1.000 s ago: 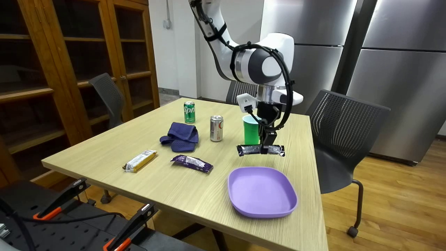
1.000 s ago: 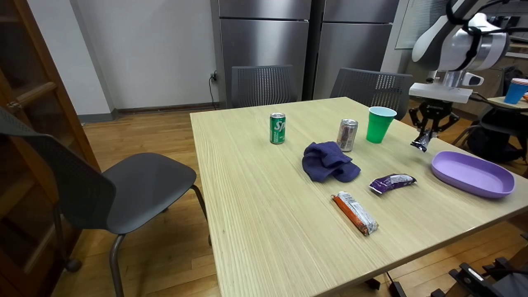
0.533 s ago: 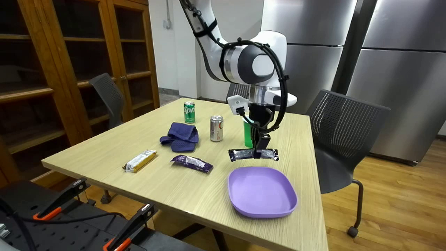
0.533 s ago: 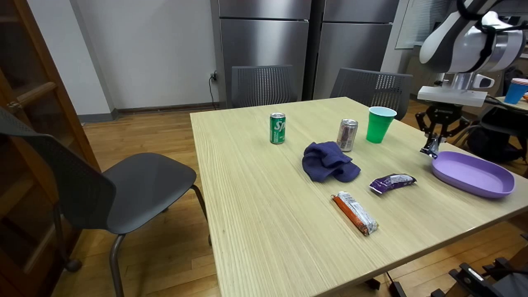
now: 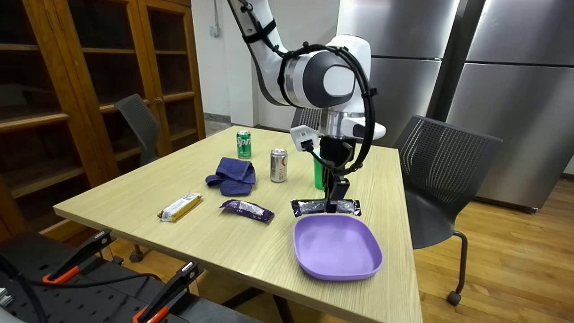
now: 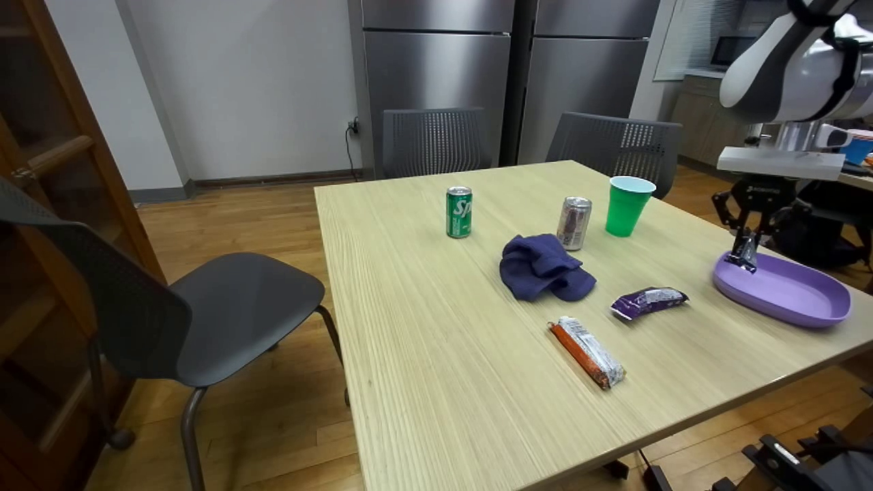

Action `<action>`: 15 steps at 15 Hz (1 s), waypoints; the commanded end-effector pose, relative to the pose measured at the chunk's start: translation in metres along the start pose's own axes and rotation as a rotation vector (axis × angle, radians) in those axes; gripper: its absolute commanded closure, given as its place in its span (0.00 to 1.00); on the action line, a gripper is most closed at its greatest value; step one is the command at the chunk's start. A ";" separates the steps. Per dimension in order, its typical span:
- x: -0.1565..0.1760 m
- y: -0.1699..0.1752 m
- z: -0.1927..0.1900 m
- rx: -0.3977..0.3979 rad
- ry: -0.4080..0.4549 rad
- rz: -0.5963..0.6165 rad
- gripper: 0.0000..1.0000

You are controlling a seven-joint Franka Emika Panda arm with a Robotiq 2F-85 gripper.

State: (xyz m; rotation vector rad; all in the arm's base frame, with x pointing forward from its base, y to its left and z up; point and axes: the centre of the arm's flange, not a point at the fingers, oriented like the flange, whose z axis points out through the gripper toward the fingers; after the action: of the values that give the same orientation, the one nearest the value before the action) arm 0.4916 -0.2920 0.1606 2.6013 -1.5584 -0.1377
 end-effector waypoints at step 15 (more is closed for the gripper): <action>0.002 -0.002 0.035 -0.092 -0.041 -0.006 0.94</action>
State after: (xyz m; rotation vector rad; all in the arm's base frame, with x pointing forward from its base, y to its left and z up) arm 0.4771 -0.2899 0.1279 2.5749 -1.5210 -0.2347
